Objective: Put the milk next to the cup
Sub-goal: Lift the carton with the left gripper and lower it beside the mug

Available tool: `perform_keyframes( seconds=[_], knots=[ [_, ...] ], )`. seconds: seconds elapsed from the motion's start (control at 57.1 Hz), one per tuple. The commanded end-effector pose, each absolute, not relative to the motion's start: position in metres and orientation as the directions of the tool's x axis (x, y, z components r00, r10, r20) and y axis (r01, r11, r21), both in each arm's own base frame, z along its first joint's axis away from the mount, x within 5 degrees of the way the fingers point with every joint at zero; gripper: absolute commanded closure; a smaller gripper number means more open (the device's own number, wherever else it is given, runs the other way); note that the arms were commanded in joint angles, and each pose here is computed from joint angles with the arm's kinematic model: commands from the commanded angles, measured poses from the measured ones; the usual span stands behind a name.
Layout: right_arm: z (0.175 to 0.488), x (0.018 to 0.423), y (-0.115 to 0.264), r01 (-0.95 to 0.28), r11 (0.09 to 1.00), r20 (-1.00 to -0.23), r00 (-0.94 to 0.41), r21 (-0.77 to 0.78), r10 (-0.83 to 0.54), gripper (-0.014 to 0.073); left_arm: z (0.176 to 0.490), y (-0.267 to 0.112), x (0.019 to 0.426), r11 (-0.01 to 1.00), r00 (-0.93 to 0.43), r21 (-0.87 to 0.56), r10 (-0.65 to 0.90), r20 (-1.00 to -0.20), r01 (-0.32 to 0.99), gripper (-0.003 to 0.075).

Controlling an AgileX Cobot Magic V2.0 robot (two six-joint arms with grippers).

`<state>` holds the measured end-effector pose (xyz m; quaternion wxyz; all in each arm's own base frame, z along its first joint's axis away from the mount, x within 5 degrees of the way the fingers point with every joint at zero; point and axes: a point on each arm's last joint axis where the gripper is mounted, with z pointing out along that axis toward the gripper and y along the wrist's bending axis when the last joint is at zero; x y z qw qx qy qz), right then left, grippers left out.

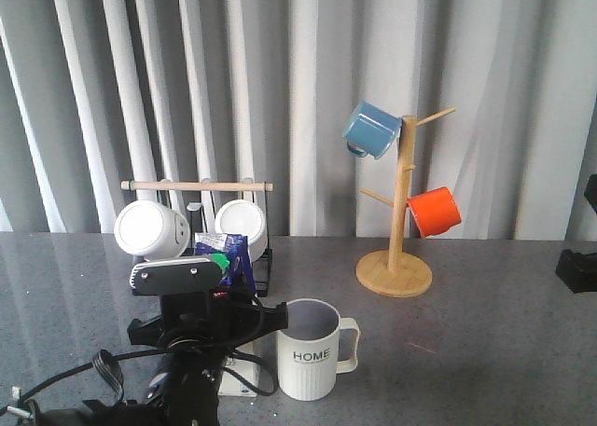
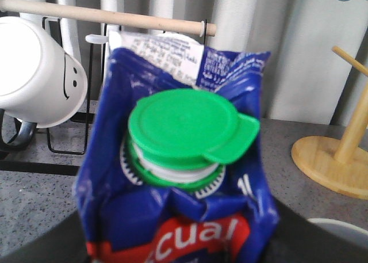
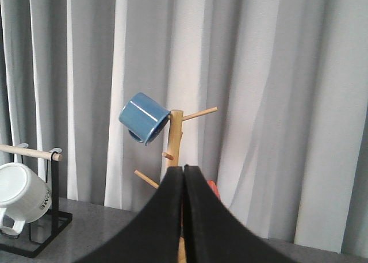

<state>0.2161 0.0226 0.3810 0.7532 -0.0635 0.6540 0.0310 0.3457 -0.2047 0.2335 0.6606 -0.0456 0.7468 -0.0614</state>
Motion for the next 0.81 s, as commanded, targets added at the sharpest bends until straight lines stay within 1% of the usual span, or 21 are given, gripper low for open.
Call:
perform_keyframes(
  seconds=[0.0,0.421,0.491,0.526,0.596,0.666,0.684,0.719,0.789],
  knots=[
    [0.398,0.211,0.023,-0.134,0.989,-0.968,0.248,-0.067,-0.032,0.0603,0.256,-0.203,0.345,0.985,-0.041,-0.173,-0.172,-0.984,0.009,0.0726],
    [0.398,0.211,0.023,-0.134,0.989,-0.968,0.248,-0.067,-0.032,0.0603,0.254,-0.204,0.344,0.984,-0.063,-0.175,-0.173,-0.983,0.022,0.0722],
    [0.398,0.211,0.023,-0.134,0.989,-0.968,0.248,-0.067,-0.032,0.0603,0.257,-0.203,0.344,0.984,-0.049,-0.179,-0.179,-0.983,0.014,0.0706],
    [0.398,0.211,0.023,-0.134,0.989,-0.968,0.248,-0.067,-0.032,0.0603,0.259,-0.202,0.343,0.983,-0.050,-0.185,-0.184,-0.982,0.014,0.0685],
    [0.398,0.211,0.023,-0.134,0.989,-0.968,0.248,-0.067,-0.032,0.0603,0.263,-0.202,0.341,0.981,-0.072,-0.193,-0.191,-0.979,0.025,0.0617],
    [0.398,0.211,0.023,-0.134,0.989,-0.968,0.248,-0.067,-0.032,0.0603,0.266,-0.202,0.340,0.984,-0.085,-0.178,-0.175,-0.981,0.031,0.0507],
    [0.398,0.211,0.023,-0.134,0.989,-0.968,0.248,-0.067,-0.032,0.0603,0.266,-0.201,0.340,0.985,-0.088,-0.173,-0.170,-0.982,0.028,0.0461],
    [0.398,0.211,0.023,-0.134,0.989,-0.968,0.248,-0.067,-0.032,0.0603,0.267,-0.201,0.339,0.985,-0.087,-0.172,-0.169,-0.982,0.026,0.0394],
    [0.398,0.211,0.023,-0.134,0.989,-0.968,0.248,-0.067,-0.032,0.0603,0.267,-0.201,0.339,0.987,-0.087,-0.159,-0.156,-0.984,0.027,0.0199]
  ],
)
